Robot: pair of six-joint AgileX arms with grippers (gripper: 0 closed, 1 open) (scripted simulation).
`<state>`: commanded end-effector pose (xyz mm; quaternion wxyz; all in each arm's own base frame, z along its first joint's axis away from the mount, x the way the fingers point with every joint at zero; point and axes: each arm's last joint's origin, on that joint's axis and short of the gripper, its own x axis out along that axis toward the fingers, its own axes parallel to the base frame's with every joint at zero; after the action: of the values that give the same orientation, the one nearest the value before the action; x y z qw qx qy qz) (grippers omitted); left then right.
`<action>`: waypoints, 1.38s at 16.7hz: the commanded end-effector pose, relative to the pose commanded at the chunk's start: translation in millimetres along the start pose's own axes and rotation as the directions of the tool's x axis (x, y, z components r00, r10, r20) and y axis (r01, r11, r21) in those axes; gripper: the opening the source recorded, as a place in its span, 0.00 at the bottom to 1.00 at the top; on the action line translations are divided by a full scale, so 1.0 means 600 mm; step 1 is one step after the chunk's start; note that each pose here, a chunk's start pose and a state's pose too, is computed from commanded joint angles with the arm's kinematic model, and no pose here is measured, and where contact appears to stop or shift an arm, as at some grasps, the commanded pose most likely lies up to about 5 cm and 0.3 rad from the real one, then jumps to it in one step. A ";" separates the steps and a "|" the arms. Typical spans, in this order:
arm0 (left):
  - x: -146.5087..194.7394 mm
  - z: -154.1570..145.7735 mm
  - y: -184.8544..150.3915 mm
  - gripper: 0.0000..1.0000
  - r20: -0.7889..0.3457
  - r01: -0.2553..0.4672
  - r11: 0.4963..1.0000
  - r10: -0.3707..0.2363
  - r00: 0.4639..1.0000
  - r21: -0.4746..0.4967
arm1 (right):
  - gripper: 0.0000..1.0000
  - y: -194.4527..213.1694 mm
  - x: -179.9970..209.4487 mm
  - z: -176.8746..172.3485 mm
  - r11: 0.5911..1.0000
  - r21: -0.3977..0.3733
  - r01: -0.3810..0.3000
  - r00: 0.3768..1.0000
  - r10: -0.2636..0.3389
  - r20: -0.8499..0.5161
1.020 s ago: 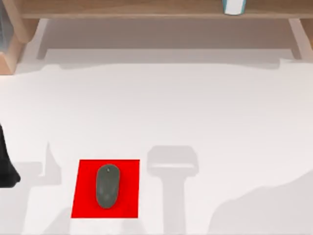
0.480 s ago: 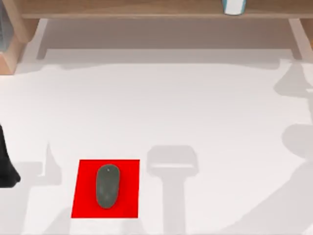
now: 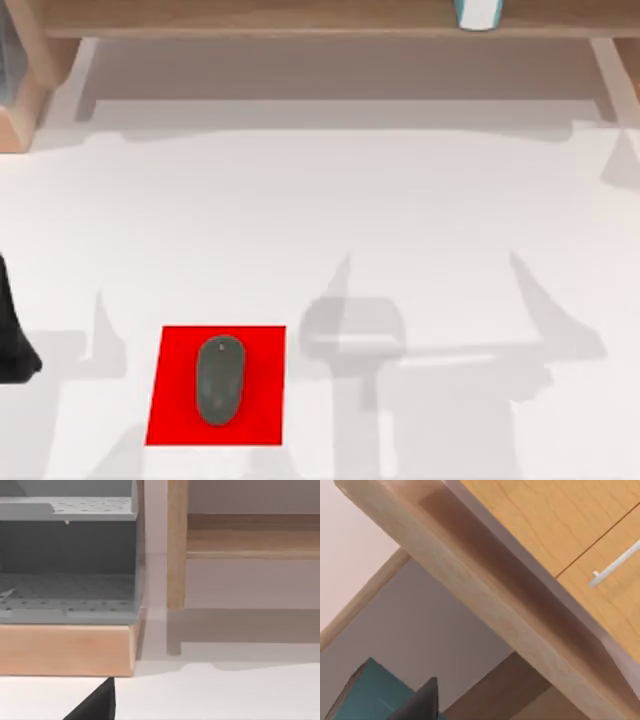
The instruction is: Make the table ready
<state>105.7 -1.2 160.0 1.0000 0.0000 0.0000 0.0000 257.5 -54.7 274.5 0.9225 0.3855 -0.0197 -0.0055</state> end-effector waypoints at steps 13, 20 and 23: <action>0.000 0.000 0.000 1.00 0.000 0.000 1.000 0.000 1.000 0.000 | 1.00 -0.065 -0.260 -0.179 0.720 -0.694 -0.024 0.999 0.002 -0.032; 0.000 0.000 0.000 1.00 0.000 0.000 1.000 0.000 1.000 0.000 | 1.00 -0.072 -0.261 -0.187 0.703 -0.711 -0.025 0.999 -0.005 -0.041; 0.002 0.018 -0.004 1.00 -0.008 0.015 1.000 -0.015 1.000 -0.001 | 1.00 -0.072 -0.261 -0.187 0.703 -0.711 -0.025 0.999 -0.005 -0.041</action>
<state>106.8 -3.7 170.5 1.0000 -0.0002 0.0042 -0.0076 105.7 -1.2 160.0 1.0000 0.0000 0.0000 0.0000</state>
